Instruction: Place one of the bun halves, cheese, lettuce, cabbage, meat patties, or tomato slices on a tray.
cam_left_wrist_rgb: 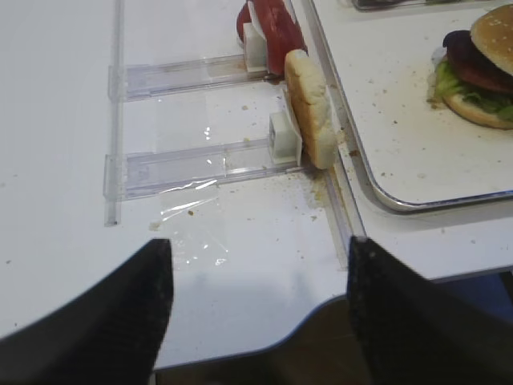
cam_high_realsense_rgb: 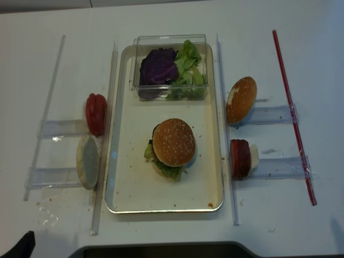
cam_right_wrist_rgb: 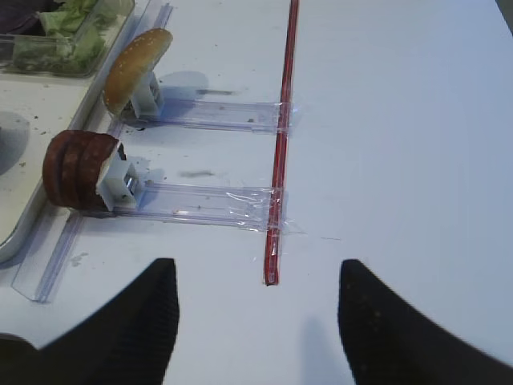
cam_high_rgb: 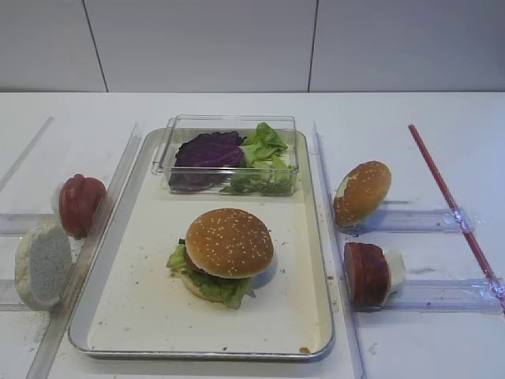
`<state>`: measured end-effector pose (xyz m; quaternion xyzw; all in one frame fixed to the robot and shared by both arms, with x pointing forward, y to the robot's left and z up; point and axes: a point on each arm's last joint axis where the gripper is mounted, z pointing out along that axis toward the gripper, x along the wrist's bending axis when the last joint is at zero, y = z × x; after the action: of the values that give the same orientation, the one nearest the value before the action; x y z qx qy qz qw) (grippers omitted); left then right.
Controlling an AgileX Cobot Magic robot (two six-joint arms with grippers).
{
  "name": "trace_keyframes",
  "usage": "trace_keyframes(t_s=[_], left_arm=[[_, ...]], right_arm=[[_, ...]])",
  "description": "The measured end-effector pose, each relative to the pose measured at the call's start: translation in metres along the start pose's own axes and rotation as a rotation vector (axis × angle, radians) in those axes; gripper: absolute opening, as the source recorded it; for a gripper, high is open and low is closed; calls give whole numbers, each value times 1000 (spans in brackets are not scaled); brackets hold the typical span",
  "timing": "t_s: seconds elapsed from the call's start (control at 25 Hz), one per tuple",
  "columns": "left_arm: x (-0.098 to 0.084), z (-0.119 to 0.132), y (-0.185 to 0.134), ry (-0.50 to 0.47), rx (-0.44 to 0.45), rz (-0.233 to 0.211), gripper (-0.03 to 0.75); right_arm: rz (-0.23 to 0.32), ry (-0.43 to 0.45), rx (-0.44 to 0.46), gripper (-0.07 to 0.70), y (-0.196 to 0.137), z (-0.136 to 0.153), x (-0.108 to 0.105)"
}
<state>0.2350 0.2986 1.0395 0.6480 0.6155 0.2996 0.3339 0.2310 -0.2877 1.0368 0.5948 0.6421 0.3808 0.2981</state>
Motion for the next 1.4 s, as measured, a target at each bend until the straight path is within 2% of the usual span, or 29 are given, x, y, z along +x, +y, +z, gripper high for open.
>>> trace_keyframes(t_s=[1.4], left_arm=[[0,0,0,0,0,0,428]], right_arm=[[0,0,0,454,0,0,0]])
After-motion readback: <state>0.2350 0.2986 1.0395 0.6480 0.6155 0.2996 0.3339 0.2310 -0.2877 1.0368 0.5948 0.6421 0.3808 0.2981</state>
